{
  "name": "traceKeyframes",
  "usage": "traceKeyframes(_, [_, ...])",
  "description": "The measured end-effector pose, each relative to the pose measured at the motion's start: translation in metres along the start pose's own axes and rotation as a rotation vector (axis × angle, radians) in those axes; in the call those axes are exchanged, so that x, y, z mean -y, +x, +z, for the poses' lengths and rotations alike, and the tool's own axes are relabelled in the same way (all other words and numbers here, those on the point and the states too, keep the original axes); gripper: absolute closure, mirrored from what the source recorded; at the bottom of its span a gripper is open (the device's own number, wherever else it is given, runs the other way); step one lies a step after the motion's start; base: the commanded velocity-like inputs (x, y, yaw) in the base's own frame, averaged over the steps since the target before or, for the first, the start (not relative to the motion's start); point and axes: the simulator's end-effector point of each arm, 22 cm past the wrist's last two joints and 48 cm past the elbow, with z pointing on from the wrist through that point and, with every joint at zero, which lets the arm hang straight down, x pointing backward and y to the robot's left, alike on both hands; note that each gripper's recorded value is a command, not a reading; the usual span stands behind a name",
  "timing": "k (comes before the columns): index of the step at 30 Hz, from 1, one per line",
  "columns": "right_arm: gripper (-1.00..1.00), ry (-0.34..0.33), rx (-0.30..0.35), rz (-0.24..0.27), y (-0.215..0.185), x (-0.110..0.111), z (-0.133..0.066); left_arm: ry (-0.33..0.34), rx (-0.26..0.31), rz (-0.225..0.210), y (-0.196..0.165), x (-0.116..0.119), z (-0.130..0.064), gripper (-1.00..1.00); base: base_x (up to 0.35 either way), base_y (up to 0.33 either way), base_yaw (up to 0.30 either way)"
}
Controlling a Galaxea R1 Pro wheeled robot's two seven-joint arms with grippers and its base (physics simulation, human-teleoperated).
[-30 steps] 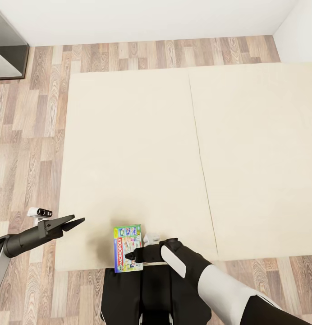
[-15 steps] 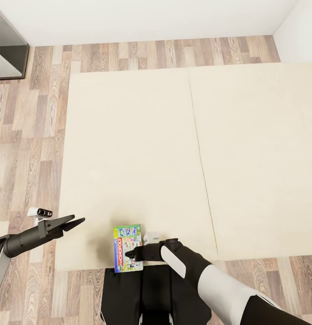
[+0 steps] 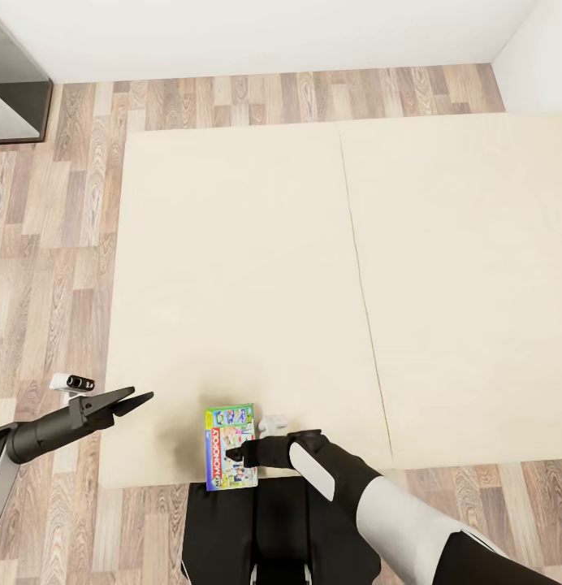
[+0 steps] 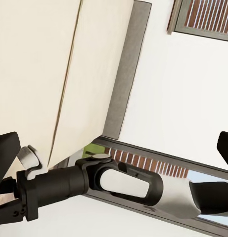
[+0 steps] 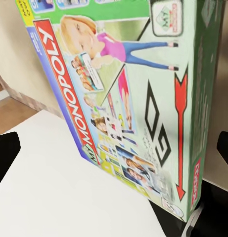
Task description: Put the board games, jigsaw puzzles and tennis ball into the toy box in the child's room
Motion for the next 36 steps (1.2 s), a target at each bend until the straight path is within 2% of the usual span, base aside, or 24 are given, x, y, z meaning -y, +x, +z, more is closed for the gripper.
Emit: traceKeyframes(36, [-1.00,-0.004,0.003,0.000,-0.0010,-0.0011,-0.0002,0.001,0.000,-0.001,0.0004,0.0000,0.0006,-1.00,0.000,0.000,0.000])
